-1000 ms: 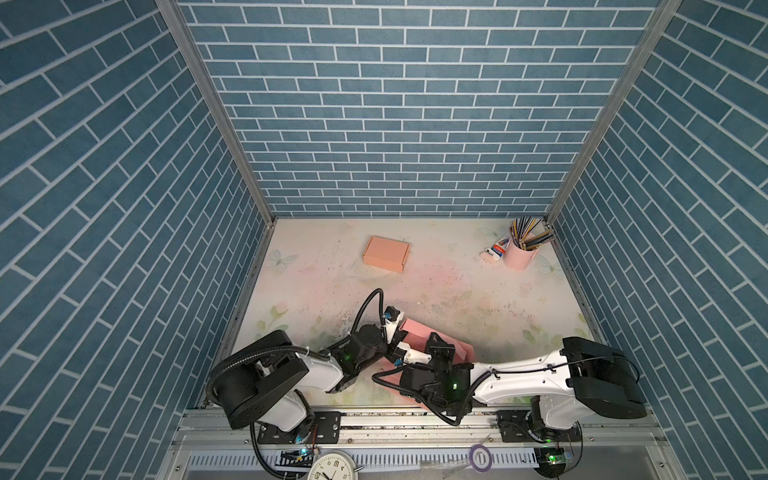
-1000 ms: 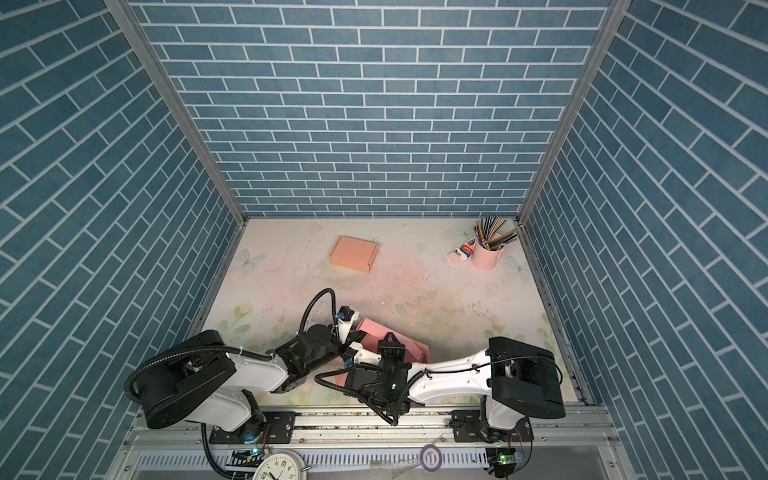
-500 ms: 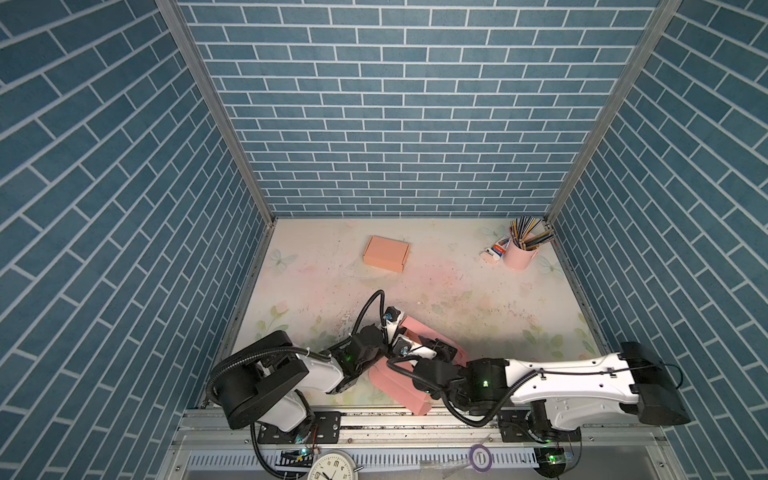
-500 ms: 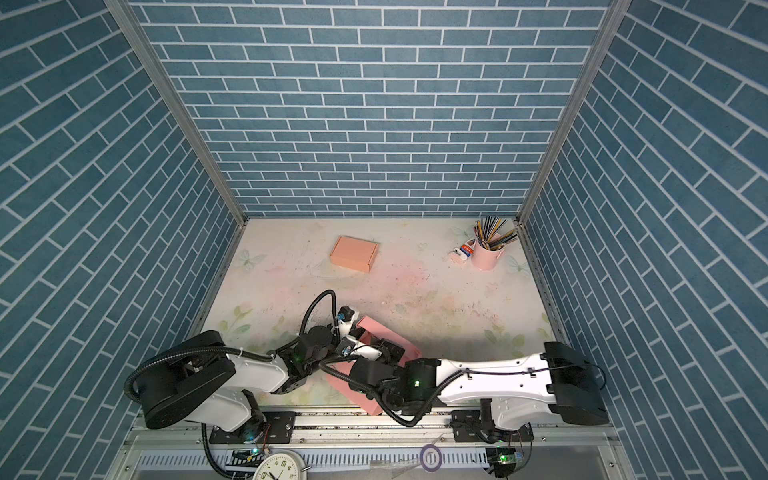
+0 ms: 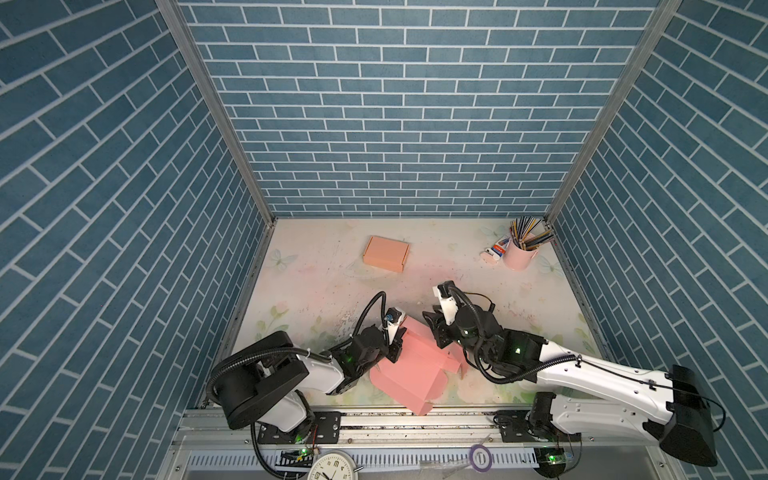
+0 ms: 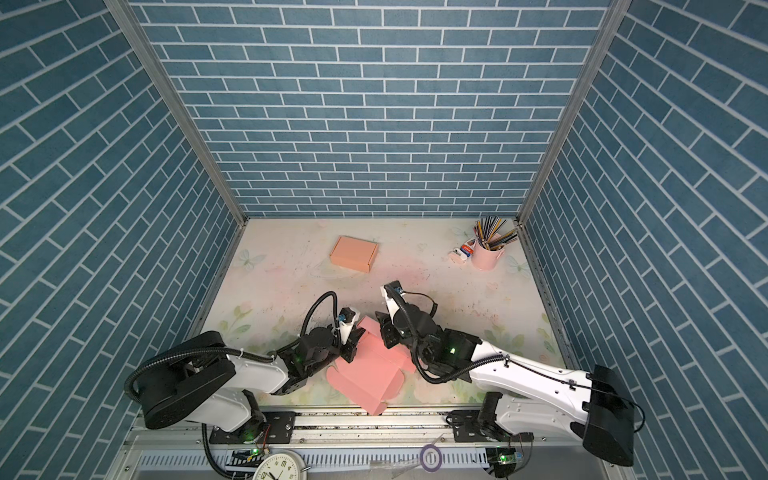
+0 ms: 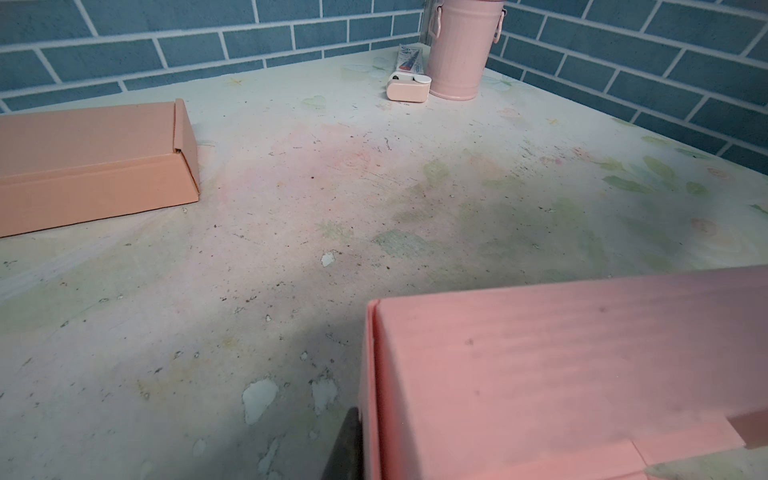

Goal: Fold the paper box

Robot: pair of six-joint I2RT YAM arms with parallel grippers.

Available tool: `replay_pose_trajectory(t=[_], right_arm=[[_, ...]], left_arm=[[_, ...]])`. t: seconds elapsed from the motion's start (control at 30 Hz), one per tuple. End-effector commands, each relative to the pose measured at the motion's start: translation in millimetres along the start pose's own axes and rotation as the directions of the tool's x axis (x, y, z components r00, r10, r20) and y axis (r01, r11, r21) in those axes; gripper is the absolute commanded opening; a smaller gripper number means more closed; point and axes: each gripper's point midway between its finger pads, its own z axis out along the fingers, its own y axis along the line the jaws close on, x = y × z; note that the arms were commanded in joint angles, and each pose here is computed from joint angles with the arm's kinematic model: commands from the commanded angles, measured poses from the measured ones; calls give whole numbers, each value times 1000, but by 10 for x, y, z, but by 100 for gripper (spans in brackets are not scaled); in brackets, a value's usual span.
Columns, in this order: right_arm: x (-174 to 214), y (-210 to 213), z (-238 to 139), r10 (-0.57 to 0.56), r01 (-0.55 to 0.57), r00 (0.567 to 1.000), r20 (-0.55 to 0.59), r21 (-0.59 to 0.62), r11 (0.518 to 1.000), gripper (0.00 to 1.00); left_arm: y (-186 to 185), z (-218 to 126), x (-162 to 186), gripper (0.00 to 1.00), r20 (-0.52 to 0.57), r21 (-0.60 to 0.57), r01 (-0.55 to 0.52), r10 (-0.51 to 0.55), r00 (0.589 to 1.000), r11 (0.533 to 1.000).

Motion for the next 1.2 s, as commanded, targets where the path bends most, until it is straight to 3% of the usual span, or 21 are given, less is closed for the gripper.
replay_pose_trajectory(t=[0.0, 0.53, 0.77, 1.17], right_arm=[[107, -86, 96, 159, -159, 985, -66, 1, 987, 34], [489, -125, 608, 283, -294, 945, -166, -44, 955, 33], [701, -54, 671, 296, -321, 919, -260, -61, 945, 31], [824, 144, 533, 345, -404, 882, -321, -138, 904, 29]], left_arm=[[-40, 19, -97, 15, 36, -2, -15, 15, 999, 1000], [-76, 82, -105, 15, 35, -14, -26, 26, 999, 1000], [-50, 103, -87, 15, 40, -30, -12, 14, 999, 999], [36, 111, -77, 14, 44, -79, 5, -1, 999, 997]])
